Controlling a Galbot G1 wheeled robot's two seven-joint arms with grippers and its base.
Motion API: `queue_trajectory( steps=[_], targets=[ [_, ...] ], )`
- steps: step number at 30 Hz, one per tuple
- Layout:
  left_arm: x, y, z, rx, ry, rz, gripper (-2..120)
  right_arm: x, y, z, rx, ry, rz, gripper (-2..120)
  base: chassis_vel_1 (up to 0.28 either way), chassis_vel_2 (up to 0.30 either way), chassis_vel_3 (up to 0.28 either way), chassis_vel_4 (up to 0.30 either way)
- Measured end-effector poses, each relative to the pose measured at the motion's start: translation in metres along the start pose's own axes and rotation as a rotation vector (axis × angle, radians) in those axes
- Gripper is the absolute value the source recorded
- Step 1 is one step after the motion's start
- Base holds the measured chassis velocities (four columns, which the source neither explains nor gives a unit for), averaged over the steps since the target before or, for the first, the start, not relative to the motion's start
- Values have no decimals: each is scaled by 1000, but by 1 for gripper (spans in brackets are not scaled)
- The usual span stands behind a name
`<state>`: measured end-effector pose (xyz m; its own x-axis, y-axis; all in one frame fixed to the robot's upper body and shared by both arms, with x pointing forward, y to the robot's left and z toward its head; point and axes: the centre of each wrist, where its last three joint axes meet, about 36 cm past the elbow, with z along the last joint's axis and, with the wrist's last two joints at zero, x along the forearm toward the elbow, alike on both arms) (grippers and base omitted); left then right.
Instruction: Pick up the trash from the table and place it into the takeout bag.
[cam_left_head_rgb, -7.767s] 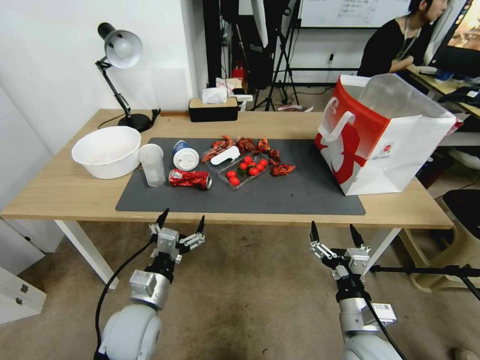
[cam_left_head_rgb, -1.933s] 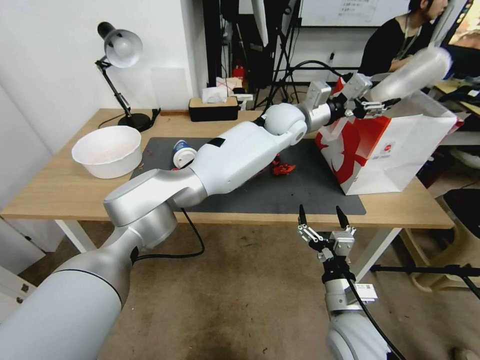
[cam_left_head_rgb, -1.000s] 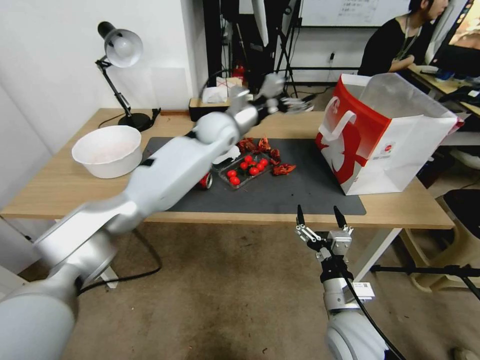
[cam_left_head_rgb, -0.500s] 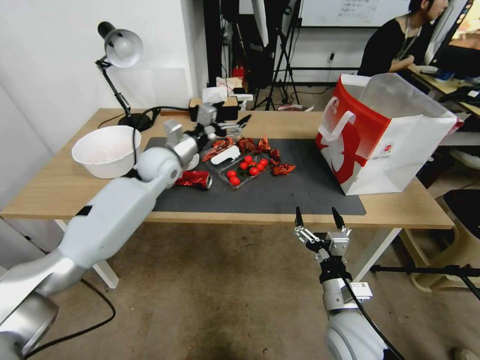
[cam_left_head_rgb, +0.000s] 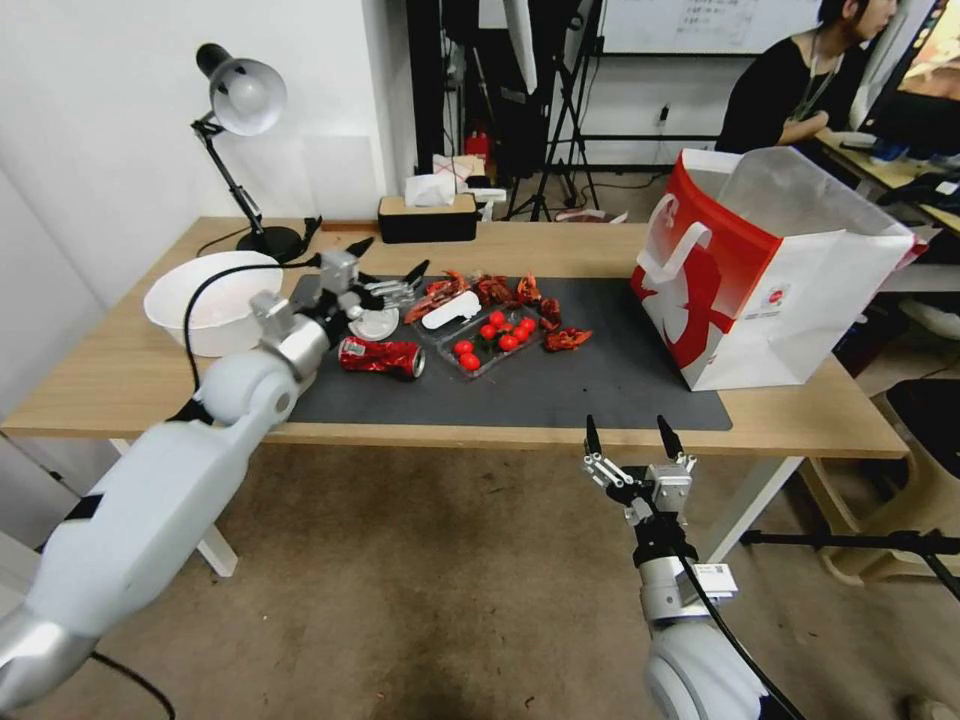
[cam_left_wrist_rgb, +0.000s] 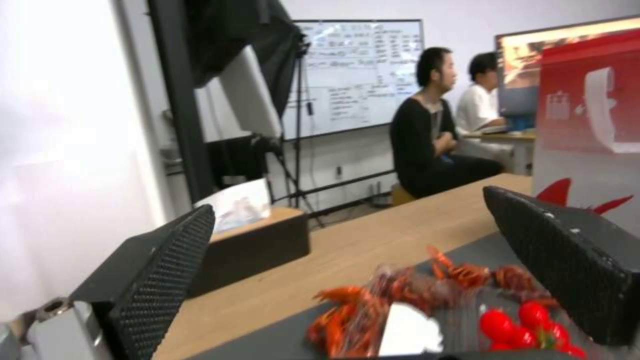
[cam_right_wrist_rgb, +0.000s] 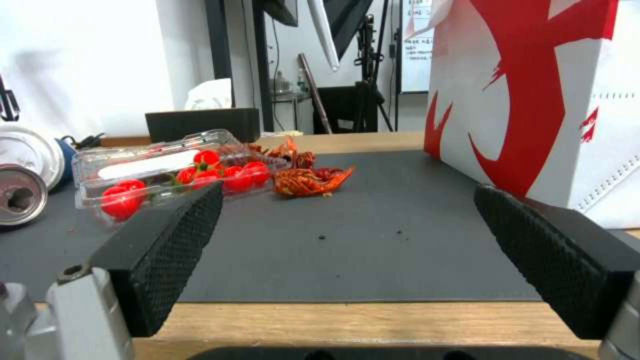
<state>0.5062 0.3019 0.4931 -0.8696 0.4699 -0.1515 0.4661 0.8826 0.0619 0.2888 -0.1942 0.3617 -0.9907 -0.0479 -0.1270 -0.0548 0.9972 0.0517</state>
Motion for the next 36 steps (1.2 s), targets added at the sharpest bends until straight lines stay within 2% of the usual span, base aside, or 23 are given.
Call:
queue_trajectory(
  steps=[5, 6, 9, 10, 14, 16, 22, 27, 36],
  targets=[
    [43, -14, 13, -8, 16, -64, 100, 1, 1, 0, -2, 2, 0, 95, 0, 0, 0, 0],
    [43, -14, 13, -8, 16, -64, 100, 1, 1, 0, -2, 2, 0, 95, 0, 0, 0, 0],
    [73, -24, 26, -17, 42, -120, 100, 2, 2, 1, -4, 3, -1, 95, 0, 0, 0, 0],
    [73, -24, 26, -17, 42, -120, 100, 2, 2, 1, -4, 3, -1, 95, 0, 0, 0, 0],
    [110, -33, 33, -3, 47, -201, 100, 4, 3, 1, -8, 8, 0, 95, 0, 0, 0, 0],
    [118, -34, 34, -2, 43, -223, 100, 5, 3, 2, -8, 9, 1, 95, 0, 0, 0, 0],
    [155, -44, 46, -32, 62, -319, 100, 6, 4, 2, -10, 12, 2, 99, 0, 0, 0, 0],
    [176, -56, 57, -49, 83, -358, 100, 10, 4, 2, -12, 17, 2, 100, 0, 0, 0, 0],
    [198, -73, 70, -51, 95, -377, 100, 15, 6, 0, -17, 25, 16, 100, 0, 0, 0, 0]
  ],
)
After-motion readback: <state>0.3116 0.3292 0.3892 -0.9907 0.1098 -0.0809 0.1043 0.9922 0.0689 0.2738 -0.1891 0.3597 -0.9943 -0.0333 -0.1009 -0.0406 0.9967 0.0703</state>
